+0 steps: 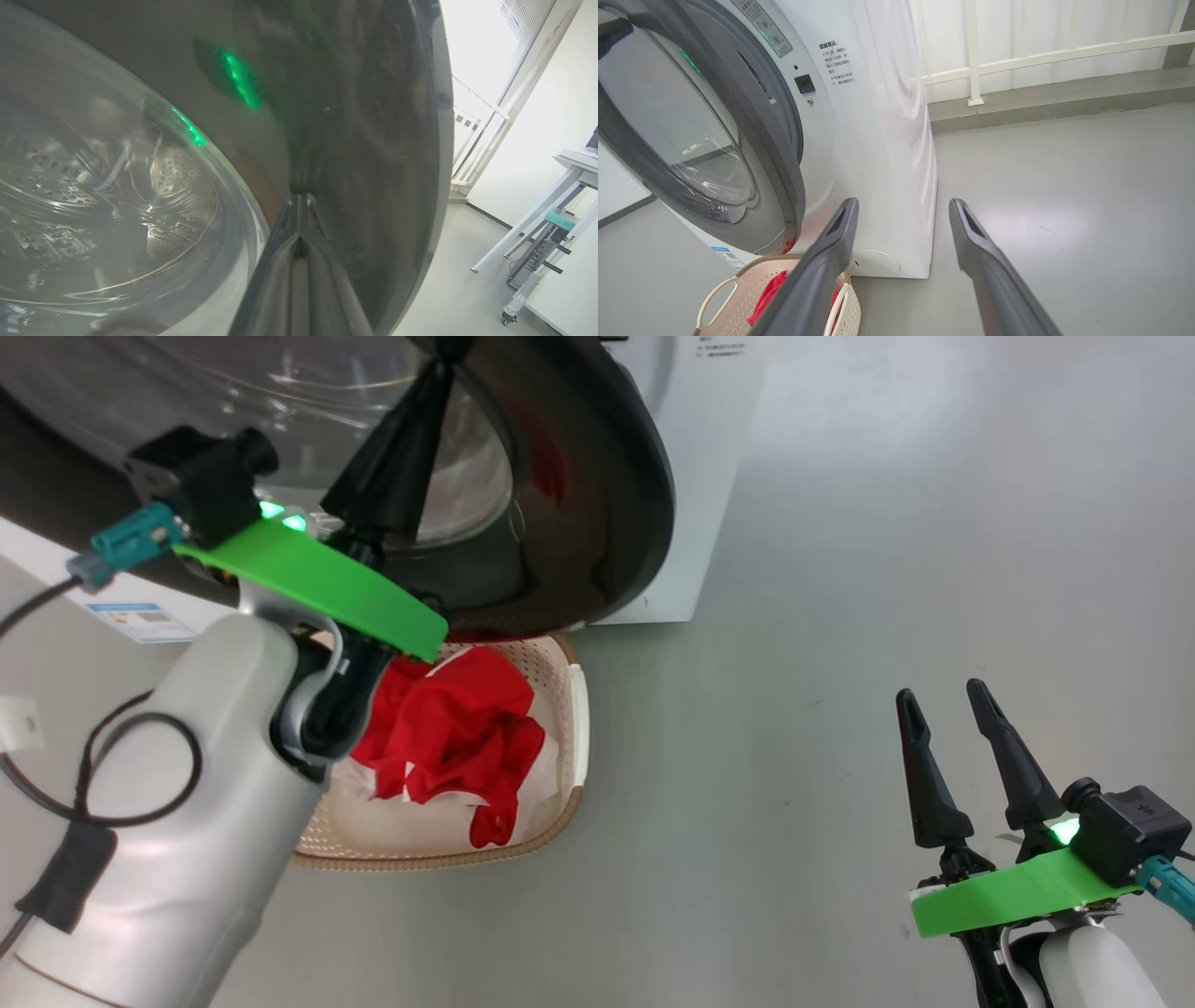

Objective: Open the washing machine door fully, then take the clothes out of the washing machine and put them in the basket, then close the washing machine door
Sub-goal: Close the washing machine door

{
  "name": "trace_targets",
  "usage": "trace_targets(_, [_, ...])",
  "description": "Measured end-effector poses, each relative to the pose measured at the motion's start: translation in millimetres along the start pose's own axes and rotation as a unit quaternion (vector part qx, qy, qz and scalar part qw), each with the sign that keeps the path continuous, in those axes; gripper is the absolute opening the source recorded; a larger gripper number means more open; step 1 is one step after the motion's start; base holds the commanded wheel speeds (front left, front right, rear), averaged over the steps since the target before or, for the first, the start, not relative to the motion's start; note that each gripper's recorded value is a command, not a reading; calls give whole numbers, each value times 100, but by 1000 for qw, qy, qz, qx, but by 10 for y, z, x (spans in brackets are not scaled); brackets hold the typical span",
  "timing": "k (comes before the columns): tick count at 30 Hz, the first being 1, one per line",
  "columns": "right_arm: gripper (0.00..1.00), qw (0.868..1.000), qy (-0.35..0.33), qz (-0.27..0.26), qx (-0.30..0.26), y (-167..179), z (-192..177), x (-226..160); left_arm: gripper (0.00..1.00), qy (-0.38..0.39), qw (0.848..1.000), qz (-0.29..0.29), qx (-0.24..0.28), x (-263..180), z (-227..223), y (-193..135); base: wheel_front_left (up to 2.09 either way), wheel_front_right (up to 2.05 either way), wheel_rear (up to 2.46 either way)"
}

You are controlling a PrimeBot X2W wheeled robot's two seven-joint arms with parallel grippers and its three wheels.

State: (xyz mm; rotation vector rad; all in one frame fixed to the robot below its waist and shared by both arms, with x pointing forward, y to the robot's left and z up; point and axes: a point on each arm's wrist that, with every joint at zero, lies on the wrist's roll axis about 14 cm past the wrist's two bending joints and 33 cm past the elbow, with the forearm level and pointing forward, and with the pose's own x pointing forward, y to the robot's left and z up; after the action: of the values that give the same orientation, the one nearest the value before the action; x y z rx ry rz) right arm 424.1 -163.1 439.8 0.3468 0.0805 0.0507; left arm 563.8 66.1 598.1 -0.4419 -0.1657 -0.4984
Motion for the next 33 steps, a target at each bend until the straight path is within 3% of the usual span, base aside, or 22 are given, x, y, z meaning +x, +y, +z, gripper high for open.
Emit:
trace_targets(22, [100, 1000, -11, -16, 0, -108, 77, -8, 0, -4, 1000, 7, -2, 129, -9, 54, 0, 0, 0])
trace_targets(33, [100, 1000, -27, -5, -1, -26, 199, -26, 0, 10, 999, 42, -13, -271, -131, 166, 0, 0, 0])
